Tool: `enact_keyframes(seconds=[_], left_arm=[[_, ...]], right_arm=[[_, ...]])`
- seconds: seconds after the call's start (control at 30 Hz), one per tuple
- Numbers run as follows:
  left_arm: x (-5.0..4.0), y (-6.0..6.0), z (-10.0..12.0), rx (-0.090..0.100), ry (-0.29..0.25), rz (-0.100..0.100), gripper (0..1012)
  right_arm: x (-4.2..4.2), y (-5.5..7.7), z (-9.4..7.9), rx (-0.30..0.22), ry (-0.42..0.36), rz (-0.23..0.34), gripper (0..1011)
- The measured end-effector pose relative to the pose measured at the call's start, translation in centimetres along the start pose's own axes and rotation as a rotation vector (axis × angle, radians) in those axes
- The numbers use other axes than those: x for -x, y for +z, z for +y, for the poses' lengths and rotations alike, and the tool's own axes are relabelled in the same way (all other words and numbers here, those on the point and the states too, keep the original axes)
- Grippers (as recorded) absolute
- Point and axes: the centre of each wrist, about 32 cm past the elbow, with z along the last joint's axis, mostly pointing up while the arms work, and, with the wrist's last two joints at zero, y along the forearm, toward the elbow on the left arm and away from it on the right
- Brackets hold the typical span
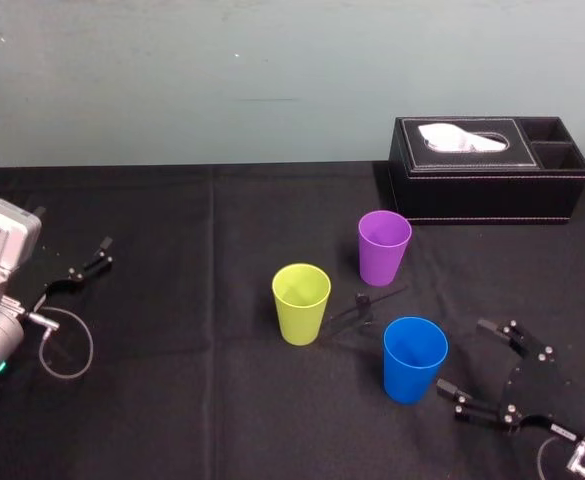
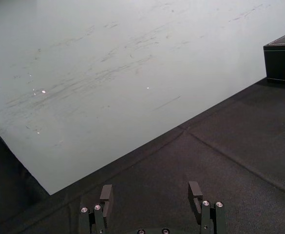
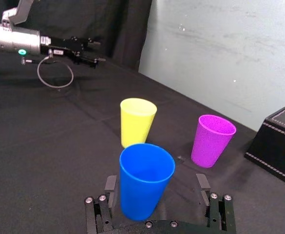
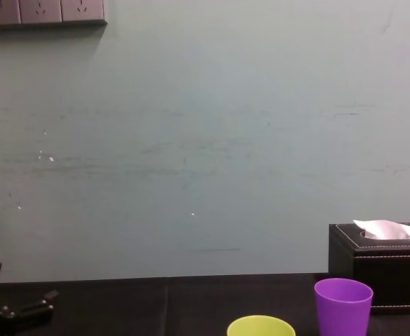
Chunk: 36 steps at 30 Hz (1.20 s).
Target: Stack the three plastic cups sequentially using one hand.
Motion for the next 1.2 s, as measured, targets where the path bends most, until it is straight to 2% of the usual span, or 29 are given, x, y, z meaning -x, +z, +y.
enact_keyframes(seconds=[0.4, 0.83, 1.2], left_arm=[[0.0, 0.0, 0.0, 0.0, 0.0, 0.0, 1010], [0.0, 0.0, 0.0, 0.0, 0.0, 0.0, 1010], [0.0, 0.0, 0.0, 0.0, 0.0, 0.0, 1010]], right_arm=[[0.46, -0.8, 0.6, 0.02, 0.014, 0.041, 1003], [0.38, -1.3, 1.4, 0.026, 0.019, 0.103, 1003], [0.36, -1.5, 2.0, 0.027, 0.026, 0.122, 1003]])
